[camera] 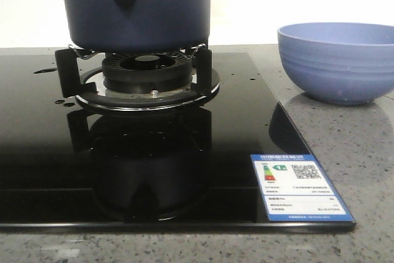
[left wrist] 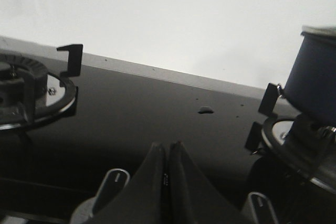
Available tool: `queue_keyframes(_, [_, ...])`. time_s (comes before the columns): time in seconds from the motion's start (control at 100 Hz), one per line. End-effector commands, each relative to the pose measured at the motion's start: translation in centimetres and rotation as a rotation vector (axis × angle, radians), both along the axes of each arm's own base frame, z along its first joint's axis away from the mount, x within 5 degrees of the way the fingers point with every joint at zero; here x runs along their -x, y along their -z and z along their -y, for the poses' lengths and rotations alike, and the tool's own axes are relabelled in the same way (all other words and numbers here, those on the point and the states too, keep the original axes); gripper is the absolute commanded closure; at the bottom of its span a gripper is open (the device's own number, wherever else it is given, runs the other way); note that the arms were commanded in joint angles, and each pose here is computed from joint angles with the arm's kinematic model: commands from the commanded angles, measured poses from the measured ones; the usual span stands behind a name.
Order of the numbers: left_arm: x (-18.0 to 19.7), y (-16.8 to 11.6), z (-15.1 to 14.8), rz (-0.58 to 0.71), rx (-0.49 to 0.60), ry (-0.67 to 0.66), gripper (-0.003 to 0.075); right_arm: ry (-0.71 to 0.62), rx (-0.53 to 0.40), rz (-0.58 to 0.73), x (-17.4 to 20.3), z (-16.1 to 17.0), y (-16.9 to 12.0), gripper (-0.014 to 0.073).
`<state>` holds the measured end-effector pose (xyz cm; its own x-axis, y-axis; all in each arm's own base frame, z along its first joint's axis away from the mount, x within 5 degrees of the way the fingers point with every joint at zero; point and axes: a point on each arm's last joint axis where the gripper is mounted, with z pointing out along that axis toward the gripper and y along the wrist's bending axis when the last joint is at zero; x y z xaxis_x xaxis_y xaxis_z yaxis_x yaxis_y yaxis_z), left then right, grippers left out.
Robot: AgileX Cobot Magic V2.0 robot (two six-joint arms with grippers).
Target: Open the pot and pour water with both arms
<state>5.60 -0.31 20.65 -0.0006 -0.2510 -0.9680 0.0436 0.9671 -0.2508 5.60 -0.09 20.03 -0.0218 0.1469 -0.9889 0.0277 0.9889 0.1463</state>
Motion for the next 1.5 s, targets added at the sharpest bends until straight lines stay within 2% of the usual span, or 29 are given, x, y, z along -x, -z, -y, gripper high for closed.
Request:
queue_keyframes(0.0, [0.1, 0.2, -0.1, 0.071, 0.149, -0.004, 0.0741, 0.012, -0.102, 0.089, 0.0, 0.1, -0.1, 0.0658])
queue_keyframes(0.07, [0.1, 0.2, -0.1, 0.067, 0.251, 0.001, 0.0741, 0.009, -0.190, 0.092, 0.0, 0.1, -0.1, 0.0658])
queue_keyframes(0.22, [0.1, 0.2, -0.1, 0.061, 0.387, 0.008, 0.0741, 0.005, -0.347, 0.104, 0.0, 0.1, -0.2, 0.0658])
queue_keyframes(0.37, [0.1, 0.1, -0.2, 0.065, 0.577, 0.012, 0.0741, 0.006, -0.451, 0.121, 0.1, 0.1, -0.3, 0.0658])
queue_keyframes(0.43, [0.1, -0.1, -0.2, 0.068, 0.597, 0.017, 0.0741, 0.008, -0.493, 0.144, 0.1, 0.2, -0.7, 0.0658])
queue_keyframes(0.5, [0.2, -0.6, -0.1, 0.070, 0.596, 0.031, 0.0741, -0.002, -0.499, 0.162, 0.3, 0.2, -1.5, 0.0656])
queue_keyframes(0.59, [0.6, -2.3, 0.2, 0.084, 0.526, 0.065, 0.0741, -0.033, -0.494, 0.154, 0.5, -0.1, -2.9, 0.0656])
queue_keyframes(0.71, [1.1, -5.9, 0.9, 0.062, 0.308, 0.125, 0.0741, -0.071, -0.423, 0.094, 0.4, -0.6, -5.3, 0.0655])
queue_keyframes(0.84, [1.1, -10.7, 1.7, 0.028, 0.075, 0.201, 0.0741, -0.110, -0.303, -0.067, -0.9, -1.1, -7.7, 0.0655])
queue_keyframes(0.98, [0.2, -14.6, 2.6, -0.029, -0.076, 0.297, 0.0741, -0.197, -0.154, -0.250, -2.9, -1.8, -10.6, 0.0657])
queue_keyframes(1.08, [-0.3, -16.4, 3.1, -0.013, -0.076, 0.373, 0.0740, -0.263, -0.099, -0.309, -4.2, -2.3, -12.7, 0.0657])
queue_keyframes(1.13, [-0.4, -16.9, 3.4, -0.006, -0.085, 0.410, 0.0740, -0.290, -0.084, -0.299, -4.6, -2.6, -13.8, 0.0657])
queue_keyframes(1.25, [-0.8, -17.6, 3.9, 0.011, -0.125, 0.485, 0.0730, -0.379, 0.015, -0.248, -5.0, -3.3, -15.6, 0.0647])
queue_keyframes(1.34, [-1.2, -17.7, 4.3, 0.021, -0.102, 0.517, 0.0651, -0.427, 0.026, -0.244, -5.0, -3.8, -16.1, 0.0549])
queue_keyframes(1.43, [-1.7, -17.8, 4.7, 0.021, -0.075, 0.552, 0.0519, -0.458, 0.012, -0.262, -5.2, -4.2, -16.1, 0.0344])
queue_keyframes(1.49, [-2.0, -17.9, 5.0, 0.026, -0.057, 0.568, 0.0388, -0.461, 0.001, -0.272, -5.5, -4.2, -16.0, 0.0199])
